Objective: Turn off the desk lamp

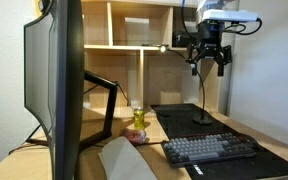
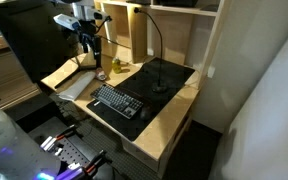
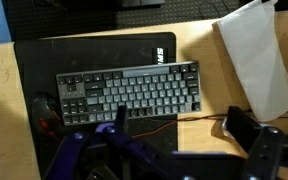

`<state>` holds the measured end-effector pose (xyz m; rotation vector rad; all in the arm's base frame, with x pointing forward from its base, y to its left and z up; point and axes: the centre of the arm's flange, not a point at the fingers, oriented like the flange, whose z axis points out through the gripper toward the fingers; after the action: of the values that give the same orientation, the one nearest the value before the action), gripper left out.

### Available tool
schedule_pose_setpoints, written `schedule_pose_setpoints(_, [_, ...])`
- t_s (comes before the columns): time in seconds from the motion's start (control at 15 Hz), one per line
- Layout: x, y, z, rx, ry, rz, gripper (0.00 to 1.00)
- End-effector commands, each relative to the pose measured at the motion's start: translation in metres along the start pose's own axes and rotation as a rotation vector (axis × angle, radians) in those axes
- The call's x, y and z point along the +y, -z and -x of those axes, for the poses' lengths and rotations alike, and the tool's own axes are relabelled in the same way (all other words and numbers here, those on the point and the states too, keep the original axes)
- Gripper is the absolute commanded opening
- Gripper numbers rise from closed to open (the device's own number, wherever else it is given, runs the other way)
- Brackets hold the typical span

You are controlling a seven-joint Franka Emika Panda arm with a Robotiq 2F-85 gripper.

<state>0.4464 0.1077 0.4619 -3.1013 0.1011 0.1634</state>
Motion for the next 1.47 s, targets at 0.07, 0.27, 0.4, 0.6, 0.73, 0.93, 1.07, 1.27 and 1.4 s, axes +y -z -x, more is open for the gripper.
schedule_pose_setpoints(0.07, [-0.010, -0.043, -0.059, -0.116, -0.160, -0.130, 1.00])
schedule_pose_setpoints(0.27, [0.005, -0.068, -0.098, -0.144, -0.315, -0.210, 1.00])
schedule_pose_setpoints(0.4, [0.003, -0.071, -0.071, -0.135, -0.254, -0.157, 1.00])
schedule_pose_setpoints(0.6, [0.000, -0.070, -0.070, -0.134, -0.247, -0.156, 1.00])
schedule_pose_setpoints(0.73, [-0.002, -0.078, -0.088, -0.157, -0.334, -0.163, 1.00])
schedule_pose_setpoints(0.93, [0.010, -0.096, -0.140, -0.204, -0.470, -0.297, 1.00])
schedule_pose_setpoints(1.07, [0.020, -0.103, -0.167, -0.213, -0.553, -0.373, 1.00])
schedule_pose_setpoints(1.27, [0.030, -0.109, -0.156, -0.222, -0.577, -0.381, 1.00])
schedule_pose_setpoints(1.4, [0.039, -0.114, -0.174, -0.228, -0.622, -0.416, 1.00])
